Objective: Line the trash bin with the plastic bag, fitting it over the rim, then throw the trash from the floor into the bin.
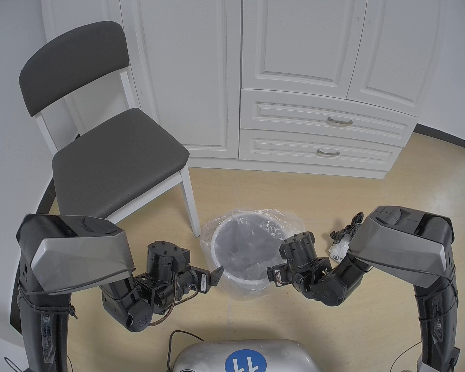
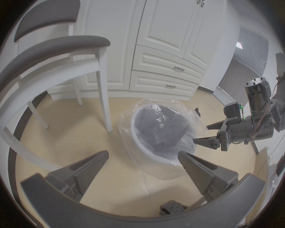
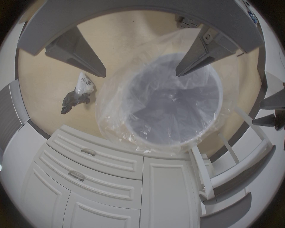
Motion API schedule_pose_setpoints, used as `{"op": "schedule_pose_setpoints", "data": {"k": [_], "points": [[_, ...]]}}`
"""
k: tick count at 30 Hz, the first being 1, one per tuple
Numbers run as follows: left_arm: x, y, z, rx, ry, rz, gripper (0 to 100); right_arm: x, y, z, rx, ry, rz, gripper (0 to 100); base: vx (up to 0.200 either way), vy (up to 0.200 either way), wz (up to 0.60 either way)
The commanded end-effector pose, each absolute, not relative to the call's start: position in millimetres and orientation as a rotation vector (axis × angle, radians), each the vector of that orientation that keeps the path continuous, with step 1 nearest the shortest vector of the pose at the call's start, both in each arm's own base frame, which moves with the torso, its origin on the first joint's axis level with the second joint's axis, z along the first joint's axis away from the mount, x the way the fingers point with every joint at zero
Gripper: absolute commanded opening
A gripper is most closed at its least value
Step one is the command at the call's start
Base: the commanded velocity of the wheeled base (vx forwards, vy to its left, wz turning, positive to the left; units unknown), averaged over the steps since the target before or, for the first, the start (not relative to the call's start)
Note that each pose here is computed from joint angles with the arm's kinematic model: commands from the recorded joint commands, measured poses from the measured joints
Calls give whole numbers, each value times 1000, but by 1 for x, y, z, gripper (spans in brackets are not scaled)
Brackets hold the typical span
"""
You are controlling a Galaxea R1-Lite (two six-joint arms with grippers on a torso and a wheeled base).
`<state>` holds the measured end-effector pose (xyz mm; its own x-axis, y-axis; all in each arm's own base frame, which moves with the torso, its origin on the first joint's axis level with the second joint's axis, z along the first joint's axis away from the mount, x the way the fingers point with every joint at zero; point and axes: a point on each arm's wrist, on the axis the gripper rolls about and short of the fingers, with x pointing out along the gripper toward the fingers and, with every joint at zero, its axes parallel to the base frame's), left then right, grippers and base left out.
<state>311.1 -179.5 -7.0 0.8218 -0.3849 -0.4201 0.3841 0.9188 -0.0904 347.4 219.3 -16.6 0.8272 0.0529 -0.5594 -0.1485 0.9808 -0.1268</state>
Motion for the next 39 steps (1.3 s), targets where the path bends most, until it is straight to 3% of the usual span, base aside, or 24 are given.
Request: {"op": "schedule_pose_setpoints", "data": {"k": [1, 7, 29, 32, 39], "points": [[316, -182, -14, 9, 498, -422, 100, 339, 215, -31, -220, 638, 119, 100, 0, 0, 0], [304, -175, -17, 63, 542, -461, 100, 321, 208, -39, -322, 690, 179, 100, 0, 0, 0], [299, -159, -16, 100, 566, -515, 100, 301, 218, -62, -393, 763, 272, 100, 0, 0, 0], [301, -159, -12, 93, 546, -513, 100, 302, 223, -67, -319, 801, 354, 100, 0, 0, 0], [306, -164, -6, 77, 511, -517, 100, 311, 246, -66, -145, 824, 380, 100, 0, 0, 0]]}}
